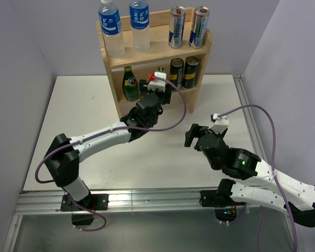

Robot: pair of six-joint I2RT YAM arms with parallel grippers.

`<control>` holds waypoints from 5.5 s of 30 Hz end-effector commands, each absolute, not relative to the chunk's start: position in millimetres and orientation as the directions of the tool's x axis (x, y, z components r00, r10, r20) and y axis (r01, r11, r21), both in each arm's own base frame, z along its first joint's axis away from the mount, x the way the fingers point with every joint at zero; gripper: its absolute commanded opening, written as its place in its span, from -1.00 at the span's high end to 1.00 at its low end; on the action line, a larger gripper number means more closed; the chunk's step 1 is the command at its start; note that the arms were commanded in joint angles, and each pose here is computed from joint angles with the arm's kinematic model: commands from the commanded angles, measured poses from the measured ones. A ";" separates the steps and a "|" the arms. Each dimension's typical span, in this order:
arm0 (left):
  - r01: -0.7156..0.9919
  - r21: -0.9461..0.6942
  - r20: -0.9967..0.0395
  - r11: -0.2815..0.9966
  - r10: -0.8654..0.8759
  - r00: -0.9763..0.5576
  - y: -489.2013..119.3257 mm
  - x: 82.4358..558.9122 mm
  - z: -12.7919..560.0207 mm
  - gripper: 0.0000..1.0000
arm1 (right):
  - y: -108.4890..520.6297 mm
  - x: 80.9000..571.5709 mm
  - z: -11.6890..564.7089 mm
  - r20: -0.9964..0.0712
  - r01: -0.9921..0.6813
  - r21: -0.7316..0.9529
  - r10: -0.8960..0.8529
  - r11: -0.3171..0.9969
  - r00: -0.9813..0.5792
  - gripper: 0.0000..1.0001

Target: Place and organize the beverage onto the shelf

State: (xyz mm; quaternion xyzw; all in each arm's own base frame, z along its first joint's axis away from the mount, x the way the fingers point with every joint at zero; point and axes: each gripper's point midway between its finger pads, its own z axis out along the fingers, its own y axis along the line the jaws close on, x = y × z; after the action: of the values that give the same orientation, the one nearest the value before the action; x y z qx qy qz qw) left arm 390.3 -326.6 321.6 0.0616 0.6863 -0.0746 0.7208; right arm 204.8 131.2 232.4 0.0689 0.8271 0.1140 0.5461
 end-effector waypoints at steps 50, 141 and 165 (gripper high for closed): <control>0.013 -0.188 -0.972 0.982 -0.188 0.138 -282.3 444.7 403.5 0.99 | 122.5 204.1 249.5 -0.896 -0.008 0.308 0.287 0.951 -0.338 -0.90; 0.247 -0.194 -0.928 0.949 -0.097 -0.359 -301.3 240.1 319.7 -0.78 | 111.8 187.2 383.1 -0.909 -0.194 0.391 0.346 0.900 -0.231 -0.91; 0.316 -0.443 -0.884 0.839 -0.352 -0.307 -213.5 165.8 452.3 -0.99 | 38.9 146.3 487.0 -0.888 -0.236 0.460 0.436 0.856 -0.147 -1.00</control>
State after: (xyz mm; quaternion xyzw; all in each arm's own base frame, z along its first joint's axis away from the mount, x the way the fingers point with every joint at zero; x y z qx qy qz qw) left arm 163.3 -220.6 438.9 -0.0085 0.7697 -0.2856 0.5709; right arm 148.6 41.2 492.6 0.0735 0.7074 0.2595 0.6533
